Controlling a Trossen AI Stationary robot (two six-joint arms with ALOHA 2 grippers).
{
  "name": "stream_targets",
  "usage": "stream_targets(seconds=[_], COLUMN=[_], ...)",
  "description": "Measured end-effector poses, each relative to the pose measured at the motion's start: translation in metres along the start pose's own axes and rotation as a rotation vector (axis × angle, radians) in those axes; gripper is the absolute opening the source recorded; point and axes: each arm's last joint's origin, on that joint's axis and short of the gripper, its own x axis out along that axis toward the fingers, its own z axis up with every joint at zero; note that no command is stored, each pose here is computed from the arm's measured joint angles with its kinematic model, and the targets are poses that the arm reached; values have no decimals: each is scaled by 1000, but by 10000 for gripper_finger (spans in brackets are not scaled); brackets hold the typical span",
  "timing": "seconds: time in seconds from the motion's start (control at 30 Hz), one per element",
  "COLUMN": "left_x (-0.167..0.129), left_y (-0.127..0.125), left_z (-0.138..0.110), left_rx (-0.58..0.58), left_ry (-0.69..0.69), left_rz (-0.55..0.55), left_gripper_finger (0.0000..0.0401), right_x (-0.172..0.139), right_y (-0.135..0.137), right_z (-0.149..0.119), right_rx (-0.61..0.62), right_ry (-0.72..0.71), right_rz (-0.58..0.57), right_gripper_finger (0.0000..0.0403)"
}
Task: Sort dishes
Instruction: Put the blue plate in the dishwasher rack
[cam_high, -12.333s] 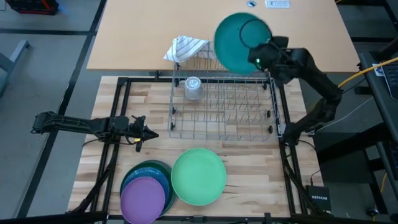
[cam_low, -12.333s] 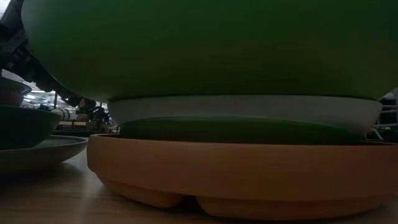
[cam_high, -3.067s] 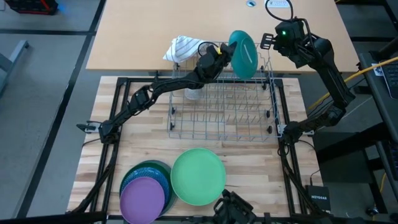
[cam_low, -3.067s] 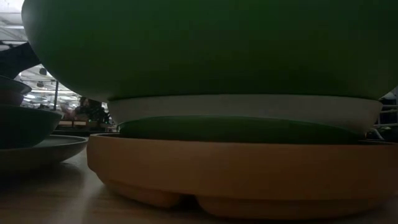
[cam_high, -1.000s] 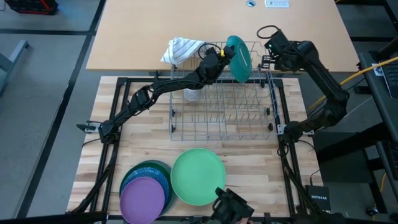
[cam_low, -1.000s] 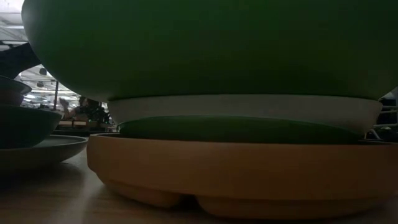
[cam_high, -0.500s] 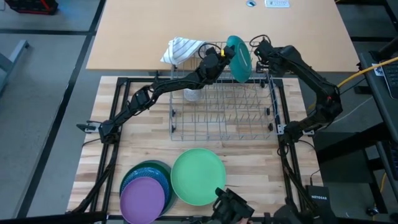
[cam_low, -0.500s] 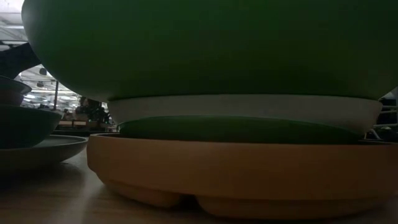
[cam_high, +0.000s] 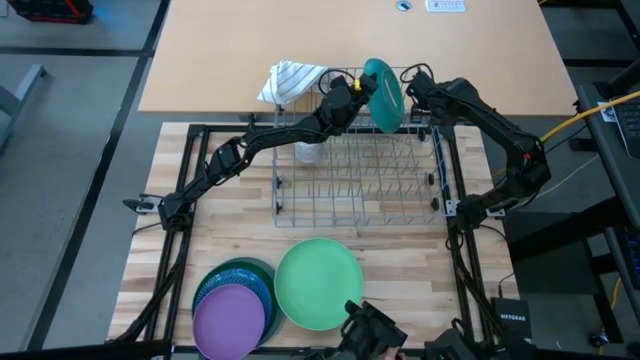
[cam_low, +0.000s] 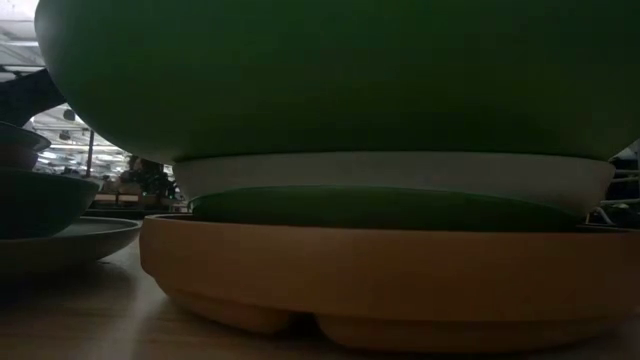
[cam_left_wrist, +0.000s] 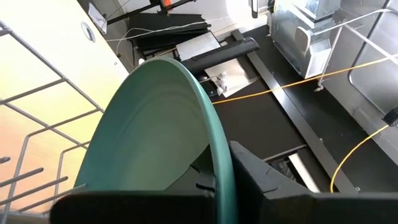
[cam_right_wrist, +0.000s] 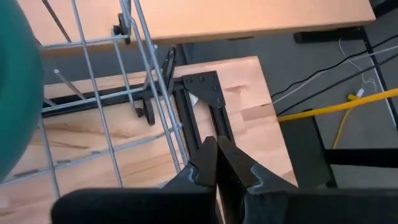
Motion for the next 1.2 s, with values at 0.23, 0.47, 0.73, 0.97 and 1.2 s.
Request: stream_targets(seconds=[0.23, 0.47, 0.73, 0.97, 1.2], left_x=[0, 0, 0, 0, 0], left_y=[0, 1, 2, 3, 4], left_z=[1, 1, 0, -1, -1], left_rx=[-1, 5, 13, 20, 22], left_ry=[-2, 0, 9, 12, 16], left_rz=[0, 5, 20, 28, 39], left_gripper_finger=[13, 17, 13, 19, 21], right_x=[5, 24, 15, 20, 26], right_y=[5, 3, -11, -6, 4], right_z=[-3, -6, 5, 9, 7], right_rx=[33, 70, 184, 264, 300], right_ry=[68, 255, 228, 201, 150], right_rz=[82, 206, 364, 328, 228], right_gripper_finger=[5, 5, 5, 2, 1])
